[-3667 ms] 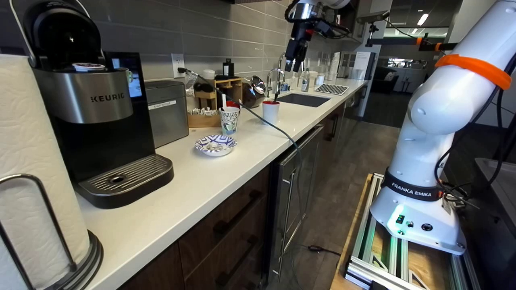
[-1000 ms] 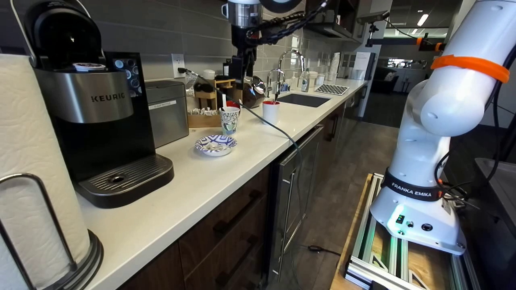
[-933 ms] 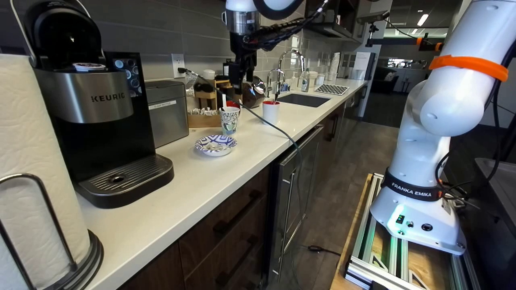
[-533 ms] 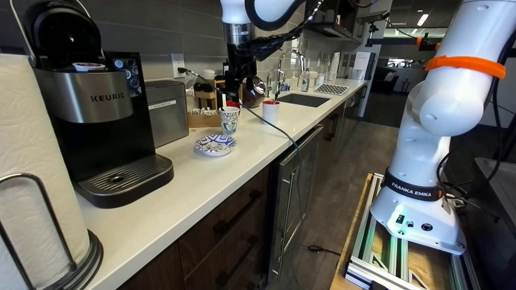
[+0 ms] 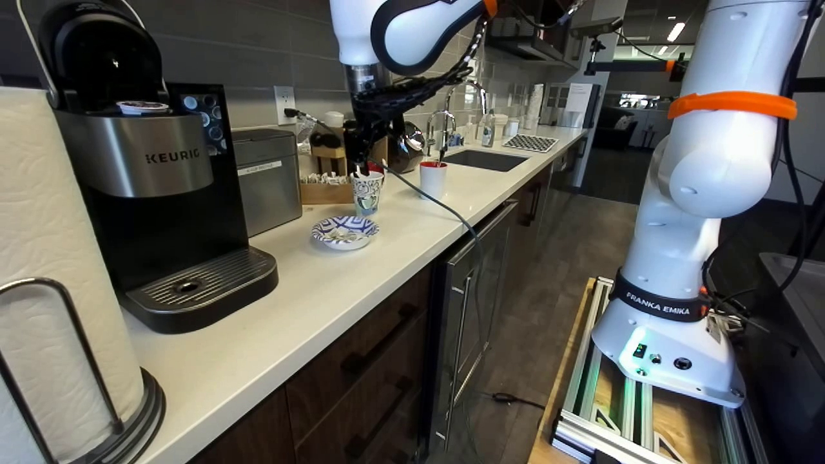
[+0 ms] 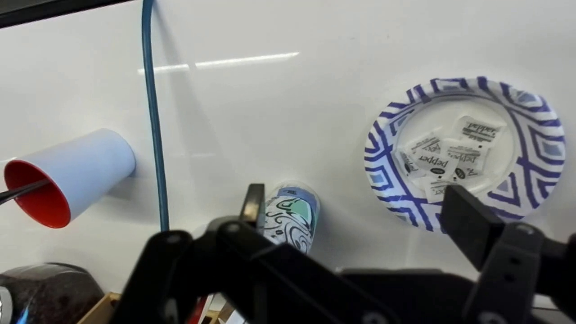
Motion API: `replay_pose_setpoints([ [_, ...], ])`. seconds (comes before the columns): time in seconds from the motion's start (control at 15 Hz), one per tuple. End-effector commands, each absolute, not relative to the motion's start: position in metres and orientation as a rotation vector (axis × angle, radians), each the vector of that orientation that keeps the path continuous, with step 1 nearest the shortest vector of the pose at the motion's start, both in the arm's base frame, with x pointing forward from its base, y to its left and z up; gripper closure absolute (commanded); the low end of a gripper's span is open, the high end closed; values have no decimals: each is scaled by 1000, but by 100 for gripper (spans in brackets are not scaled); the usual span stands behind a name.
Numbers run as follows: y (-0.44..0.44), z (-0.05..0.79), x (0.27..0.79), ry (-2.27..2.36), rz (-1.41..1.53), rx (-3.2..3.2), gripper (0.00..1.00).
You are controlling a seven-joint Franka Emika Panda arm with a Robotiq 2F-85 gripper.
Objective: Move the pen to the cup on the right
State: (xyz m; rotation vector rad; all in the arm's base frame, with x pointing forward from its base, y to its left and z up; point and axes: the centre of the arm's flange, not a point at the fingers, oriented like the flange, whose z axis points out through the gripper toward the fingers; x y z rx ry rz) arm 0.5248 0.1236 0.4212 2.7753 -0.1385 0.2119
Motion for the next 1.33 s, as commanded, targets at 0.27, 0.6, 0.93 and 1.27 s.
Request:
replay_pose_setpoints([
  [0.27,118,386,622,-300,248,2706,0],
  [0.6,84,387,657,-345,218,2684,0],
  [0.93,84,383,643,-339,246,2694,0],
  [1.27,74,372,655,-403,234,2666,3],
])
